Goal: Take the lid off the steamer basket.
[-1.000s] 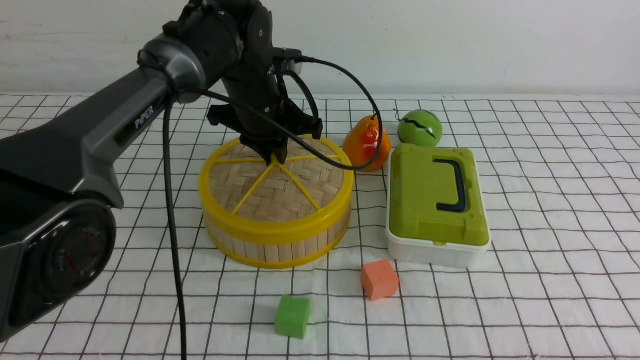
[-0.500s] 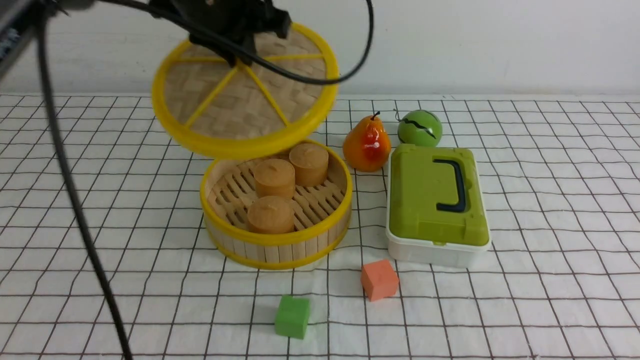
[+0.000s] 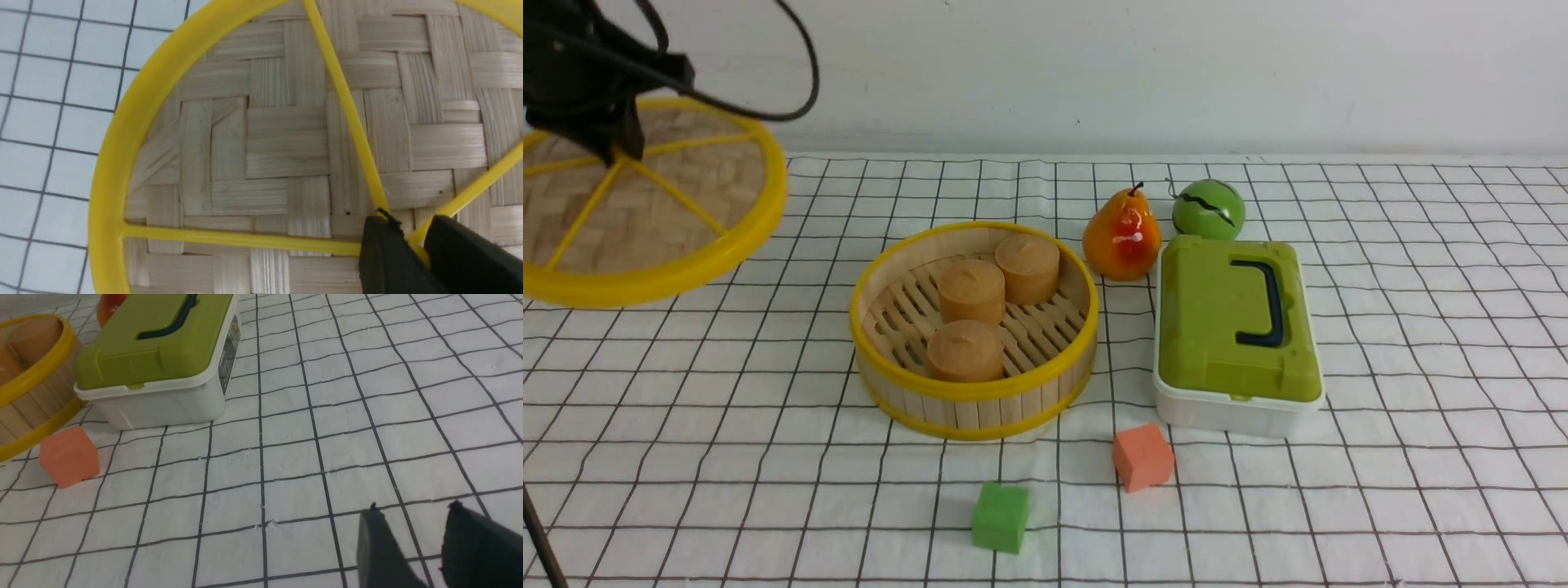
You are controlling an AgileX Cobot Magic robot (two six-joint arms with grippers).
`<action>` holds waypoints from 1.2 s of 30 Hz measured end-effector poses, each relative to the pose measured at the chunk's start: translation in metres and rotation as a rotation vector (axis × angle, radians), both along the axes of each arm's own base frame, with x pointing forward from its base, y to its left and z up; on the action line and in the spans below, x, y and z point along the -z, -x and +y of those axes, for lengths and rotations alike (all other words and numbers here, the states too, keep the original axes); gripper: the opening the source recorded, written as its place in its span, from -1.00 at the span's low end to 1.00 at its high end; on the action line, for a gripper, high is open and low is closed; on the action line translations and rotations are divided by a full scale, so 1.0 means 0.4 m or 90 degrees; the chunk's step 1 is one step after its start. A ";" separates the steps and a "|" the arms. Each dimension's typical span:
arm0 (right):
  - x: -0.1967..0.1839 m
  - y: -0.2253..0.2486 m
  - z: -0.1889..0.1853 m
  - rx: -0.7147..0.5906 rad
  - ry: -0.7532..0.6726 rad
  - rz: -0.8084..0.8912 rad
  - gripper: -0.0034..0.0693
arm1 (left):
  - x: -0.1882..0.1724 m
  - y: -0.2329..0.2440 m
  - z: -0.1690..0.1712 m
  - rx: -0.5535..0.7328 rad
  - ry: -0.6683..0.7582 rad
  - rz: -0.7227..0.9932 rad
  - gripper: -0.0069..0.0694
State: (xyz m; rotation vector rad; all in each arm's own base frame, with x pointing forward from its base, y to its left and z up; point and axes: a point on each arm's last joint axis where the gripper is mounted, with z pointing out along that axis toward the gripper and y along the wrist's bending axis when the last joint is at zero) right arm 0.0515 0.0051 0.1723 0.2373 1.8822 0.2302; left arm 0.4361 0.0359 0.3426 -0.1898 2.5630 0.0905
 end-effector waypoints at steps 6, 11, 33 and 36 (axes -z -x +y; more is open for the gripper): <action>0.000 0.000 0.000 0.000 0.000 0.000 -0.25 | 0.175 -0.033 -0.006 0.000 0.017 -0.002 -0.55; 0.000 0.000 0.000 0.000 0.000 0.000 -0.25 | 0.288 -0.071 -0.037 0.018 0.022 0.012 -0.55; 0.000 0.000 0.000 0.000 0.000 0.000 -0.25 | -0.085 0.088 -0.109 0.069 0.030 -0.183 -0.60; 0.000 0.000 0.000 0.000 0.000 0.000 -0.25 | -0.236 0.197 -0.111 0.086 0.031 -0.291 -0.85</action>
